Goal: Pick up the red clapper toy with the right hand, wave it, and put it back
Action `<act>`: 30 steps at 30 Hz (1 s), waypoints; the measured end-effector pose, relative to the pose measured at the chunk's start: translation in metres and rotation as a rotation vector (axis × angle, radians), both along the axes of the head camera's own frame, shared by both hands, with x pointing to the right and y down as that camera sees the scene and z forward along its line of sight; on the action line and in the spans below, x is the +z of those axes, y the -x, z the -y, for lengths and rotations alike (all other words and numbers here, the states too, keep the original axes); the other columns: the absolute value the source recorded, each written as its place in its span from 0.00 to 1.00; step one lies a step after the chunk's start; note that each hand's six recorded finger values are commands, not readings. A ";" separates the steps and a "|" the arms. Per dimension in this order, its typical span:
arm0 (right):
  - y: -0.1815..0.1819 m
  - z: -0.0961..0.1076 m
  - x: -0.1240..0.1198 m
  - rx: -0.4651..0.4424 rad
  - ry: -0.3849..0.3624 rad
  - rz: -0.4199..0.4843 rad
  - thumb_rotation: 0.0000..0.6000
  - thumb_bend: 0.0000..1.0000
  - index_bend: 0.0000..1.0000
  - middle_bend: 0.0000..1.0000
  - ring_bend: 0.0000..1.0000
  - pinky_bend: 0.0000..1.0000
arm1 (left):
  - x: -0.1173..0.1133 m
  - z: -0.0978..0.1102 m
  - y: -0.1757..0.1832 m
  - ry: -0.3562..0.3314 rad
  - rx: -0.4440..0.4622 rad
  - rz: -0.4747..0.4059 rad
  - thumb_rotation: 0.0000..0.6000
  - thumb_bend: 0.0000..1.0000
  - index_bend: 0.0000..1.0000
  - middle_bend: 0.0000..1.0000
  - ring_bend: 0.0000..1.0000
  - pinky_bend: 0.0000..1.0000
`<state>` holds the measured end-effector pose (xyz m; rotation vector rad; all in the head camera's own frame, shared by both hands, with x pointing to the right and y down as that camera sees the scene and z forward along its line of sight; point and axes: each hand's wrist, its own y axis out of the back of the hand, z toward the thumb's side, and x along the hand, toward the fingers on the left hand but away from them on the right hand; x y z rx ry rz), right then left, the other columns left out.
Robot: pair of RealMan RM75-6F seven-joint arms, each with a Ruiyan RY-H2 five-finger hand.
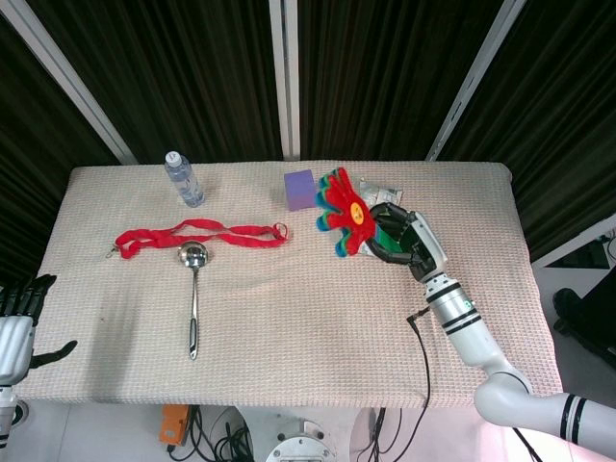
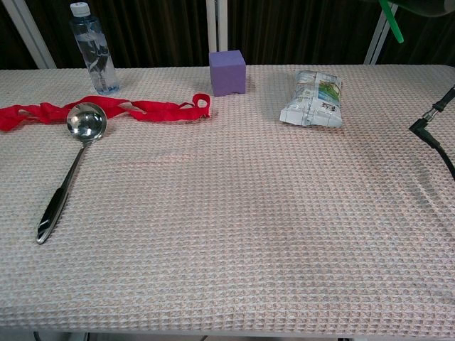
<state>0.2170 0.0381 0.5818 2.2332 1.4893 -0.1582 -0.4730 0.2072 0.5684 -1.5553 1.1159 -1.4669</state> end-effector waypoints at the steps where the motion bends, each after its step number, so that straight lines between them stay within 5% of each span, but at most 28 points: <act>1: -0.002 0.002 -0.001 0.026 0.026 0.070 1.00 0.45 0.96 0.62 0.71 0.87 | 0.000 0.000 0.000 -0.001 0.000 0.000 1.00 0.09 0.07 0.07 0.00 0.04; 7: -0.011 0.002 -0.001 0.116 0.134 0.350 1.00 0.43 0.96 0.62 0.71 0.87 | 0.000 0.001 -0.001 0.000 0.001 0.002 1.00 0.09 0.07 0.07 0.00 0.04; 11: -0.014 -0.002 0.003 0.099 0.129 0.353 1.00 0.42 0.96 0.62 0.71 0.87 | 0.001 0.000 0.000 0.003 -0.001 0.002 1.00 0.09 0.07 0.07 0.00 0.04; 14: -0.014 -0.004 0.008 0.055 0.084 0.263 1.00 0.42 0.96 0.63 0.71 0.87 | 0.001 0.000 0.000 0.004 -0.002 0.002 1.00 0.09 0.07 0.07 0.00 0.04; 20: -0.013 -0.010 0.019 -0.115 -0.106 -0.149 1.00 0.42 0.96 0.58 0.71 0.87 | 0.000 0.000 0.001 0.004 -0.003 0.003 1.00 0.09 0.07 0.07 0.00 0.04; 27: -0.012 -0.020 0.033 -0.425 -0.372 -0.853 1.00 0.42 0.96 0.59 0.71 0.87 | 0.001 0.001 0.000 0.004 -0.001 0.005 1.00 0.09 0.07 0.07 0.00 0.04; 30: -0.013 -0.024 0.036 -0.527 -0.419 -1.061 1.00 0.42 0.96 0.60 0.71 0.87 | 0.001 0.001 -0.001 0.004 0.001 0.006 1.00 0.09 0.07 0.07 0.00 0.04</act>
